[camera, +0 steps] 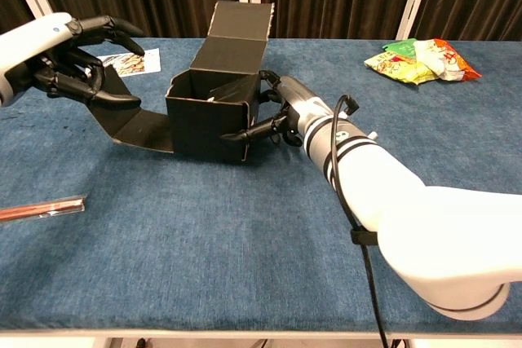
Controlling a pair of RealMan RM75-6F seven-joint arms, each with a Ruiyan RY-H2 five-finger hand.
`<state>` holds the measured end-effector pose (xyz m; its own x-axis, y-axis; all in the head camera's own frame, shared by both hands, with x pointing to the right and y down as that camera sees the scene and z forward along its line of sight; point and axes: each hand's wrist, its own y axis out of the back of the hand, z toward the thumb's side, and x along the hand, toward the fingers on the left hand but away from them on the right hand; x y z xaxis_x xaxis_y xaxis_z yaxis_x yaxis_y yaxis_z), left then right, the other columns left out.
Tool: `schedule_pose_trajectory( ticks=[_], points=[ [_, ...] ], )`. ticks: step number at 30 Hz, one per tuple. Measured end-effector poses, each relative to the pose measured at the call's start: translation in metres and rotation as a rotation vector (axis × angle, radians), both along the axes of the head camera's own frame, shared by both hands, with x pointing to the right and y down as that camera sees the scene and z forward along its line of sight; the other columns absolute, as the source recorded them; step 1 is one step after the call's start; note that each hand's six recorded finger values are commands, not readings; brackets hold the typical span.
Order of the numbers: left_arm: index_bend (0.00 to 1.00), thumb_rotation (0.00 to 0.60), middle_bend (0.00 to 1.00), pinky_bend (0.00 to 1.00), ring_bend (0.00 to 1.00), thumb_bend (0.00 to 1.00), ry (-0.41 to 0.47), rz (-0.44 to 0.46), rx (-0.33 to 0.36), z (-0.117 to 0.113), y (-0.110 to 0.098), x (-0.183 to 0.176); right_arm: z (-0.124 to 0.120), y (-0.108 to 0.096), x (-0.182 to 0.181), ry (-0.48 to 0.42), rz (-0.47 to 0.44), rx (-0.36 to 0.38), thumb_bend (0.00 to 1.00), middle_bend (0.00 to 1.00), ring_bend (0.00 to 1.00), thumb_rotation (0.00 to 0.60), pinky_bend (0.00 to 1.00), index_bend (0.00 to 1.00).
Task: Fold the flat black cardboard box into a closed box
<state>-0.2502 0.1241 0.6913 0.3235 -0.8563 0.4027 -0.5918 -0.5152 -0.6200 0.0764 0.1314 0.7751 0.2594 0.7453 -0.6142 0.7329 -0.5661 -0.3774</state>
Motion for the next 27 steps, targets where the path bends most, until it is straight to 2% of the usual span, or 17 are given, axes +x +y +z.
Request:
schedule_pose_trajectory(
  ticks=[2, 4, 11, 17, 21, 23, 27],
  points=[
    [0.25, 0.583, 0.28, 0.94, 0.68, 0.02, 0.008, -0.004, 0.024, -0.005, 0.001, -0.001, 0.0, -0.002, -0.001, -0.025, 0.013, 0.002, 0.22, 0.47, 0.78, 0.6, 1.0, 0.25],
    [0.28, 0.599, 0.3, 0.94, 0.69, 0.02, 0.02, -0.004, 0.049, -0.01, 0.002, -0.003, -0.001, -0.003, -0.001, -0.05, 0.022, 0.004, 0.23, 0.47, 0.78, 0.6, 1.0, 0.25],
    [0.43, 0.6, 0.42, 0.96, 0.72, 0.02, 0.051, 0.033, 0.112, -0.022, 0.009, -0.003, -0.009, -0.014, 0.006, -0.195, 0.096, 0.024, 0.24, 0.46, 0.78, 0.6, 1.0, 0.25],
    [0.54, 0.6, 0.54, 0.98, 0.74, 0.02, 0.06, 0.081, 0.146, -0.022, 0.013, -0.004, -0.023, -0.03, 0.019, -0.326, 0.188, 0.094, 0.24, 0.46, 0.78, 0.6, 1.0, 0.25],
    [0.53, 0.6, 0.52, 0.98, 0.74, 0.02, 0.039, 0.13, 0.128, -0.013, 0.019, -0.002, -0.03, -0.037, 0.032, -0.381, 0.226, 0.127, 0.24, 0.46, 0.78, 0.6, 1.0, 0.25],
    [0.49, 0.6, 0.48, 0.98, 0.74, 0.03, 0.013, 0.165, 0.124, -0.008, 0.022, 0.0, -0.033, -0.038, 0.038, -0.4, 0.23, 0.125, 0.24, 0.46, 0.78, 0.6, 1.0, 0.25],
    [0.42, 0.6, 0.42, 0.98, 0.73, 0.09, -0.059, 0.24, 0.161, 0.001, 0.022, 0.003, -0.037, -0.034, 0.047, -0.404, 0.196, 0.117, 0.24, 0.46, 0.78, 0.6, 1.0, 0.25]
  ],
)
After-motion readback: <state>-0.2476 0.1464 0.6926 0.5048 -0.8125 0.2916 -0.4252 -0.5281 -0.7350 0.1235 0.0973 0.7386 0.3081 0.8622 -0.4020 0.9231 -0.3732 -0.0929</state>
